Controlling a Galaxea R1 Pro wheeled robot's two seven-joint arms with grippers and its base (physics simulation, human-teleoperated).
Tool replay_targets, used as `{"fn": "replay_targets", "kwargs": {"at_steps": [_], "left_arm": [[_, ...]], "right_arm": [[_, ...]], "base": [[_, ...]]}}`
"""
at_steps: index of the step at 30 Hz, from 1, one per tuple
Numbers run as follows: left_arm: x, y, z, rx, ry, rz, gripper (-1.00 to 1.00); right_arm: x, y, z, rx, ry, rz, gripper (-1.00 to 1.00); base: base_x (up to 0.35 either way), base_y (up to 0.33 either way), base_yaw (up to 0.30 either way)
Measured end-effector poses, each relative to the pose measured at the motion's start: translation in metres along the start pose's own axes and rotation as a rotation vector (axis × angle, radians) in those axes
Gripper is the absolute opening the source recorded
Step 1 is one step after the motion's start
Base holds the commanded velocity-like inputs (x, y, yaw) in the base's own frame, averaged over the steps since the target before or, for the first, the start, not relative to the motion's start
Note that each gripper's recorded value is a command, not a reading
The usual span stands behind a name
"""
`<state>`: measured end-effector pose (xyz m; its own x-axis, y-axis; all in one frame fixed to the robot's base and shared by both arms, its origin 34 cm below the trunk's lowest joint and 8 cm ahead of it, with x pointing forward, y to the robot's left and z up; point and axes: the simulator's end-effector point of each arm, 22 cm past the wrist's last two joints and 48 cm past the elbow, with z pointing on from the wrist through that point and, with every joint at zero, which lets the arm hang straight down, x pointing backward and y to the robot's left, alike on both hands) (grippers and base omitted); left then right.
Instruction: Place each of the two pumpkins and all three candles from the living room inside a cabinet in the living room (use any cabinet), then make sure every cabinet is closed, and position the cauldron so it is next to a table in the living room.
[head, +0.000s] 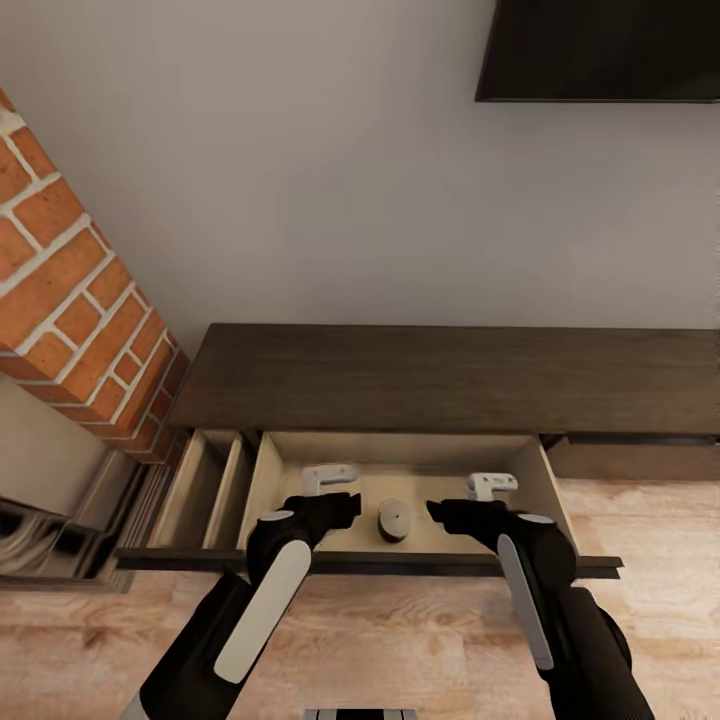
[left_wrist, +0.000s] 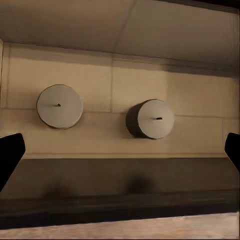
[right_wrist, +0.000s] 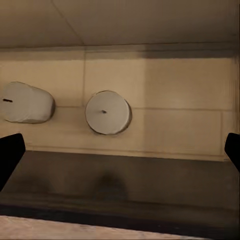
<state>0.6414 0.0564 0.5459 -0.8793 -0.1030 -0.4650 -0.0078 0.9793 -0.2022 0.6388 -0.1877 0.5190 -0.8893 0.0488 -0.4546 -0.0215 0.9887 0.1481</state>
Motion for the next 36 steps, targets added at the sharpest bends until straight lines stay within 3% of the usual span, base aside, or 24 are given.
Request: {"fn": "replay_targets", "kwargs": {"at_steps": [10, 19, 26, 29, 32, 36], "left_arm": [[0.003, -0.001, 0.000, 0.002, 0.003, 0.002, 1.00], [0.026, 0.001, 0.000, 0.000, 0.041, -0.004, 1.00], [0.064, 0.011, 0.001, -0.017, 0.096, -0.016, 1.00], [0.089, 0.025, 0.001, -0.042, 0.123, -0.030, 1.00], [0.123, 0.044, -0.001, -0.079, 0.158, -0.047, 1.00], [0.168, 0.082, -0.009, -0.150, 0.186, -0.076, 1.00]], "right_arm": [[-0.014, -0.001, -0.001, 0.000, -0.050, -0.004, 1.00], [-0.016, -0.006, -0.001, 0.012, -0.078, -0.007, 1.00], [-0.018, -0.017, -0.002, 0.038, -0.128, -0.011, 1.00], [-0.002, -0.032, -0.003, 0.092, -0.132, -0.008, 1.00], [0.022, -0.056, -0.006, 0.187, -0.108, -0.008, 1.00], [0.040, -0.094, -0.013, 0.302, -0.067, -0.041, 1.00]], "base": [[-0.321, -0.109, 0.000], [-0.334, -0.025, 0.000], [-0.110, -0.002, 0.000], [-0.023, 0.000, 0.000], [-0.010, 0.000, 0.000], [-0.004, 0.000, -0.002]]}}
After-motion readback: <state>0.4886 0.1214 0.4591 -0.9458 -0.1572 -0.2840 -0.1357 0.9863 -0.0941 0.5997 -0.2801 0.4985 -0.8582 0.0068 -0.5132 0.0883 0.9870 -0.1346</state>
